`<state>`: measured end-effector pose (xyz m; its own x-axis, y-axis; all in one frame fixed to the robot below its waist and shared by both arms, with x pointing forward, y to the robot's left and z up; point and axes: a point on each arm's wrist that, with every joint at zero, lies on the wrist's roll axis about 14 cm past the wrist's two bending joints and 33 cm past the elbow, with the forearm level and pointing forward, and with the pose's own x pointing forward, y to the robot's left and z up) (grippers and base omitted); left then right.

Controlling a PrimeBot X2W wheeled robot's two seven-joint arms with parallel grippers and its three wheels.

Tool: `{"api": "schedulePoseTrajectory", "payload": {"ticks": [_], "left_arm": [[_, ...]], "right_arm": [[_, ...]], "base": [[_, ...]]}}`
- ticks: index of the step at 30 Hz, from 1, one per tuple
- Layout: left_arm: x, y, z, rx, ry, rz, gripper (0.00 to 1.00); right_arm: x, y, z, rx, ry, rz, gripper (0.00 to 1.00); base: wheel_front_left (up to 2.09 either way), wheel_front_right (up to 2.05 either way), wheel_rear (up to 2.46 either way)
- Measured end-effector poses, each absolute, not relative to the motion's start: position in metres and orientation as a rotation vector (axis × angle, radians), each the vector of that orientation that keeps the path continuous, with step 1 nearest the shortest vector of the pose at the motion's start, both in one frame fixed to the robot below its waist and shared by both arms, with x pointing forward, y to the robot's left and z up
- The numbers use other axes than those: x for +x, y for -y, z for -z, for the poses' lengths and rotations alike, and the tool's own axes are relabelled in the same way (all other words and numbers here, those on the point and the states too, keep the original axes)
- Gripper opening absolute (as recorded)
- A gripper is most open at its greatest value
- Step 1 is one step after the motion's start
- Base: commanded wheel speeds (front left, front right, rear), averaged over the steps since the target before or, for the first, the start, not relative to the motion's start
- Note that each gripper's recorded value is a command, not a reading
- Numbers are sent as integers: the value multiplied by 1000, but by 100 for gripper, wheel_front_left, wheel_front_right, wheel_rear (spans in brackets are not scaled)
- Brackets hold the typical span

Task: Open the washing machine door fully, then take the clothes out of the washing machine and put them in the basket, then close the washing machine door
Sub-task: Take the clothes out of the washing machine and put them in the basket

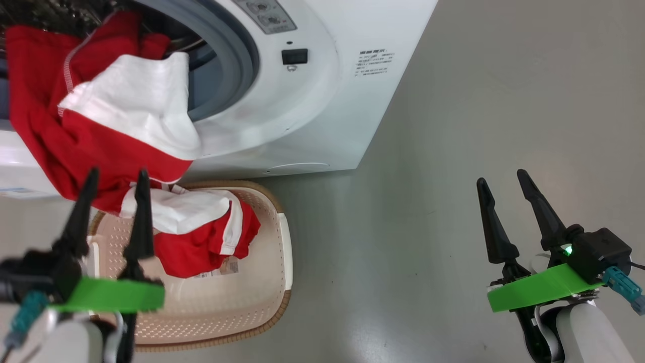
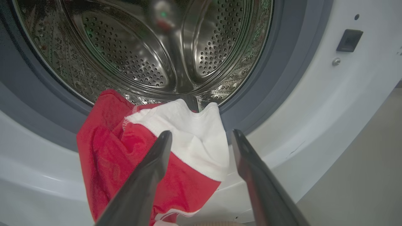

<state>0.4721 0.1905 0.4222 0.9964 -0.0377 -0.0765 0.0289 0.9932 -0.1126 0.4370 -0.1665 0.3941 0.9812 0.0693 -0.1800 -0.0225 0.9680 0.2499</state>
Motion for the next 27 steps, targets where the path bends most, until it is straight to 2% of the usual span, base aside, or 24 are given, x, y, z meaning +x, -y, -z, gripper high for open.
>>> {"api": "schedulePoseTrajectory", "payload": {"ticks": [12, 27], "left_arm": [[543, -202, -423, -39, -81, 76, 100], [597, -221, -388, -34, -280, 49, 100]], "right_arm": [[445, 165, -388, 251, -194, -51, 100], [449, 169, -383, 245, -199, -39, 100]], "base": [[0, 0, 0], [0, 0, 0]]}}
